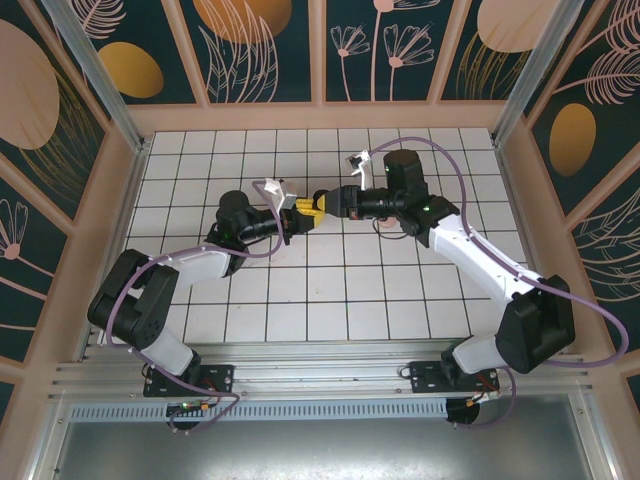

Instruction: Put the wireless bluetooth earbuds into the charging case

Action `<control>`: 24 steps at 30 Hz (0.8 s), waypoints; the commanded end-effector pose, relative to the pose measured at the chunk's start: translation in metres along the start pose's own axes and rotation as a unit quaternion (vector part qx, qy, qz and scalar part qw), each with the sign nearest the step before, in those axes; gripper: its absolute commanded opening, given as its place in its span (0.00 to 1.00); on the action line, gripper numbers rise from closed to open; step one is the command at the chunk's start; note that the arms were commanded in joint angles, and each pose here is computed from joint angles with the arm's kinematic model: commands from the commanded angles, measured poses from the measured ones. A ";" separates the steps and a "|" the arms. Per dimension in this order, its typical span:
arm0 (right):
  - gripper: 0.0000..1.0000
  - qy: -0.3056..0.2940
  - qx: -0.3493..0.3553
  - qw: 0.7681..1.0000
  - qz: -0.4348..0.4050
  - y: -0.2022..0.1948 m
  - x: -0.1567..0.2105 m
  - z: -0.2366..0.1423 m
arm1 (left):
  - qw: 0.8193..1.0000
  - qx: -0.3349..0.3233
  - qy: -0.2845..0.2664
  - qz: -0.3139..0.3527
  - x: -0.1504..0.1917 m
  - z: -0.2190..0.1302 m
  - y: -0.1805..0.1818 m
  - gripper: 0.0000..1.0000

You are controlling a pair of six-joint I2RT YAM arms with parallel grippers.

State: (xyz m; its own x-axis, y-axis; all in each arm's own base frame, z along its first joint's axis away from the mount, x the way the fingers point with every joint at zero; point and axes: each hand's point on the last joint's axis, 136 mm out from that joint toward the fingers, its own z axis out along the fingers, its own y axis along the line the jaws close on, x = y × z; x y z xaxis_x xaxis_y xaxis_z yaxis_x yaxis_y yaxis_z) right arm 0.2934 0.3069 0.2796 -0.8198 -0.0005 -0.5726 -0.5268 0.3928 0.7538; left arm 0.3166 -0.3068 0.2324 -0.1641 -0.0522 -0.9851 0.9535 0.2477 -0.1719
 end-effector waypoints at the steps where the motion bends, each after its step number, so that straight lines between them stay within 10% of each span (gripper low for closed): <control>1: 0.38 -0.028 0.003 0.999 -0.027 0.016 -0.016 -0.014 | 0.999 0.017 -0.017 0.034 -0.018 -0.002 -0.011 0.08; 24: 0.18 -0.012 -0.026 0.999 -0.032 0.025 -0.011 -0.012 | 0.999 0.018 -0.018 0.034 -0.020 -0.002 -0.012 0.07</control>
State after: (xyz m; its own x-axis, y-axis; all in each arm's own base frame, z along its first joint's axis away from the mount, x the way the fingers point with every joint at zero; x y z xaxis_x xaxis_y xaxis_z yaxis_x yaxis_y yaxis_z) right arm 0.2861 0.2997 0.2925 -0.8077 0.0020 -0.5896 -0.5437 0.3844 0.7461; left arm 0.3136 -0.3066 0.2376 -0.1528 -0.0562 -0.9867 0.9578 0.2377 -0.1618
